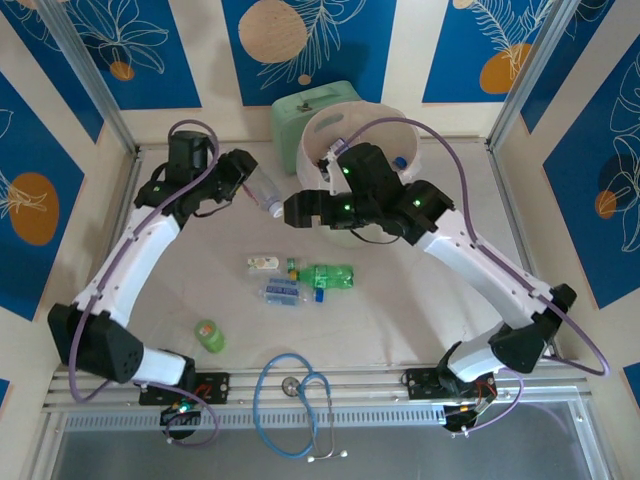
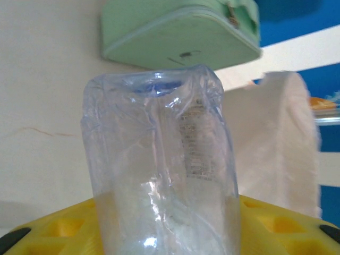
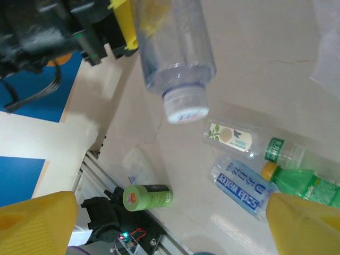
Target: Put the plastic bottles in the bin
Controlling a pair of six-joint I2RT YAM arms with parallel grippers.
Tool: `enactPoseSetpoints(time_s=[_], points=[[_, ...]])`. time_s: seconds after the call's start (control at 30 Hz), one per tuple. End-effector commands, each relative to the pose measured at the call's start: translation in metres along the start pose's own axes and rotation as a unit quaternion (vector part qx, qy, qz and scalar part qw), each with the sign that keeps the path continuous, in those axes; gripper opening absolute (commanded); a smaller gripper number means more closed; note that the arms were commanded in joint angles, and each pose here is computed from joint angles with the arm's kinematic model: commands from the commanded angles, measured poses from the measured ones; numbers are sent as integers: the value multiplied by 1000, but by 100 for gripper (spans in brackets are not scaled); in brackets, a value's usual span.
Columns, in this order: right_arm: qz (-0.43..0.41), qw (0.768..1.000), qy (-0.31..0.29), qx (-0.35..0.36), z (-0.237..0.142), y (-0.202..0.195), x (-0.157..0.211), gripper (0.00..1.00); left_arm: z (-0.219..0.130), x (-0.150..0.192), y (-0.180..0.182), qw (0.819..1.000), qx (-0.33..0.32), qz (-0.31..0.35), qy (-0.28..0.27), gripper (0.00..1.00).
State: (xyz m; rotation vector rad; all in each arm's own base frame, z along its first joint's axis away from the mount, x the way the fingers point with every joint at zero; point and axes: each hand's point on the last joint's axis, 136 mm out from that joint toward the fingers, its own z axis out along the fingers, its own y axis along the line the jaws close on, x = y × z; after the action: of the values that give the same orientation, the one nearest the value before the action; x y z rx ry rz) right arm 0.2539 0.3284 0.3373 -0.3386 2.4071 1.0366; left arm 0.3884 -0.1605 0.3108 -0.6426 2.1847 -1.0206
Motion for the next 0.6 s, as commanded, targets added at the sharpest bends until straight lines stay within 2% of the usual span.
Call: enactPoseSetpoints(time_s=[0.0,0.23,0.57], points=[[-15,999,6,-47,-1,24,-10,95,-17,15,-28,996,82,-19,36,51],[-5,998,24,-53,19,31,-26,94,-46,32,-63,983,172,-7,68,52],[4,996,38,-84,35,44,-31,76,-61,35,-80,974,214,-2,73,52]])
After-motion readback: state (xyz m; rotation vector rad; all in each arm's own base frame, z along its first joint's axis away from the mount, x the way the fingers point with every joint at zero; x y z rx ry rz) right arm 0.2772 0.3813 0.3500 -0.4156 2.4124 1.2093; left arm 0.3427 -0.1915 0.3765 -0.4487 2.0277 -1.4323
